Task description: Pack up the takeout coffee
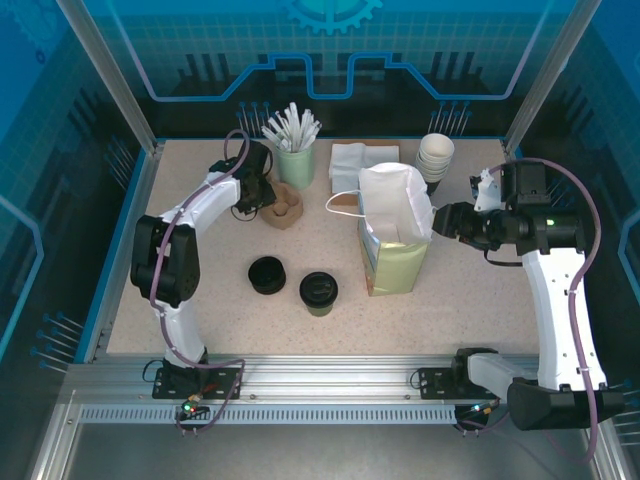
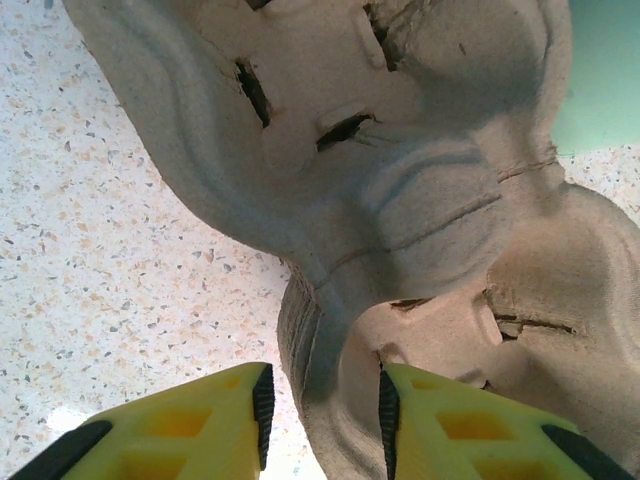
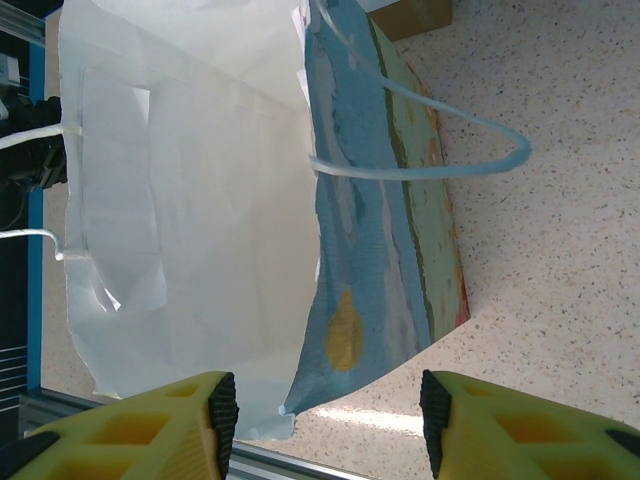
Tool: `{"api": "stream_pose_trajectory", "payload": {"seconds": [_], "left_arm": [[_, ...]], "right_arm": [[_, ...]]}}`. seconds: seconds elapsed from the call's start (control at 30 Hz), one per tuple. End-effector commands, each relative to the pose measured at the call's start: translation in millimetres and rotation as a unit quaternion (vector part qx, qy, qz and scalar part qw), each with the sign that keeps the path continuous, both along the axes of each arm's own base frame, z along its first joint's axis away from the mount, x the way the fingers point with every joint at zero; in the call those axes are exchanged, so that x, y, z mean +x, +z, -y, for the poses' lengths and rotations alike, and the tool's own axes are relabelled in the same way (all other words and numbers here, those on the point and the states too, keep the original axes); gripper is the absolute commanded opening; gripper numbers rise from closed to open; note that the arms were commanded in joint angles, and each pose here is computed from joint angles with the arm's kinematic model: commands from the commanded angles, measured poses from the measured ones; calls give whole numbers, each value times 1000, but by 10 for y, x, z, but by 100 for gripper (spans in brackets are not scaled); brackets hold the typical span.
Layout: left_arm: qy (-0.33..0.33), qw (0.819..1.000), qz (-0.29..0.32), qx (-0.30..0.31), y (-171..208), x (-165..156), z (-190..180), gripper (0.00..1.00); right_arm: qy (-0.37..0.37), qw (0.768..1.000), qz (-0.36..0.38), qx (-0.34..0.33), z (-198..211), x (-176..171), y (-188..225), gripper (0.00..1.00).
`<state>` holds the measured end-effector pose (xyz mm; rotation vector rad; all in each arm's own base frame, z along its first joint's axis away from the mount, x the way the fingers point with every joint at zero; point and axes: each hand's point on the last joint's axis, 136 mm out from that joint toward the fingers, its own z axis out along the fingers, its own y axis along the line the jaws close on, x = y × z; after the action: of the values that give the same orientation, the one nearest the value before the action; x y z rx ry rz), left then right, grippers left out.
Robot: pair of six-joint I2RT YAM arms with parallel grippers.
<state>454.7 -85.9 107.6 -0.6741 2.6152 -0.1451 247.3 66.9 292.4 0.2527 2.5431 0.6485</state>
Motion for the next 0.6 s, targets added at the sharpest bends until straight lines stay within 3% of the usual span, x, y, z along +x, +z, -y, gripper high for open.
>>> {"api": "stream_pose_trajectory", "payload": {"seconds": [0.0, 0.23, 0.57], "left_arm": [[-10, 1000, 7, 1, 79, 67, -15, 33], [-13, 1000, 9, -5, 71, 65, 7, 29], [-13, 1000, 7, -8, 30, 49, 16, 32]], "right_arm": [[2, 1000, 0, 3, 16, 15, -26, 54], [1, 1000, -4, 3, 18, 17, -64, 54], [1, 1000, -7, 1, 21, 2, -91, 55]]}}
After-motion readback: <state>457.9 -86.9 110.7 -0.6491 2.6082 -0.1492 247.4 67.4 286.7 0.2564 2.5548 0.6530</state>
